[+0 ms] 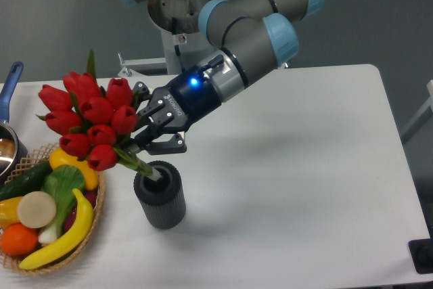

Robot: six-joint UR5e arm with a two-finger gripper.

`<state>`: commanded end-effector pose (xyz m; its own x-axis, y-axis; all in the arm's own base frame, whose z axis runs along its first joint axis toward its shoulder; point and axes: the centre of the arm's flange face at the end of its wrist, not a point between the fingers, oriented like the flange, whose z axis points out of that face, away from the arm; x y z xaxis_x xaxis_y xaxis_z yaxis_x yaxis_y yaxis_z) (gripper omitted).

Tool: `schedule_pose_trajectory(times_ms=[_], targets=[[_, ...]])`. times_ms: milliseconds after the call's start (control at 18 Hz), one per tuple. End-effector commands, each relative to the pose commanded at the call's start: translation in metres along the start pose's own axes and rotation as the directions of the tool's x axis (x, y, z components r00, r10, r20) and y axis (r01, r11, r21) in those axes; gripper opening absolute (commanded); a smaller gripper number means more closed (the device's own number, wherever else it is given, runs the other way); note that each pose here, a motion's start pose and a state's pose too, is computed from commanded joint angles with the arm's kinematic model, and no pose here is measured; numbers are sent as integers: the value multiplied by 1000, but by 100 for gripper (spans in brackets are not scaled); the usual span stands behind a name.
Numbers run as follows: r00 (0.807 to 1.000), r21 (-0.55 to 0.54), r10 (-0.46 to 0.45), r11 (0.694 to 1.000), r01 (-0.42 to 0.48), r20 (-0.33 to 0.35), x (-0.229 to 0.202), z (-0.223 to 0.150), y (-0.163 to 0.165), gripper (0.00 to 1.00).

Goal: Insert the flowers into the vase
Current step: 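Position the tulip stems above the black vase opening, then lower the tulip stems down into the black vase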

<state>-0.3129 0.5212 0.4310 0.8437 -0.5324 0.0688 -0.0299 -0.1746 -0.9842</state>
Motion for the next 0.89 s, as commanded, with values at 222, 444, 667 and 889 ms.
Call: schedule_pose_trajectory(times_ms=[222,444,667,889], targets=[[1000,-1,4,1000,-4,0,-5,0,11,25],[1000,-6,-6,1000,6,-8,-7,4,42,25],[998,-13,-57,998,56,-9,-5,5,70,27],[997,-16,-77,997,77,2,-10,-1,82,28]])
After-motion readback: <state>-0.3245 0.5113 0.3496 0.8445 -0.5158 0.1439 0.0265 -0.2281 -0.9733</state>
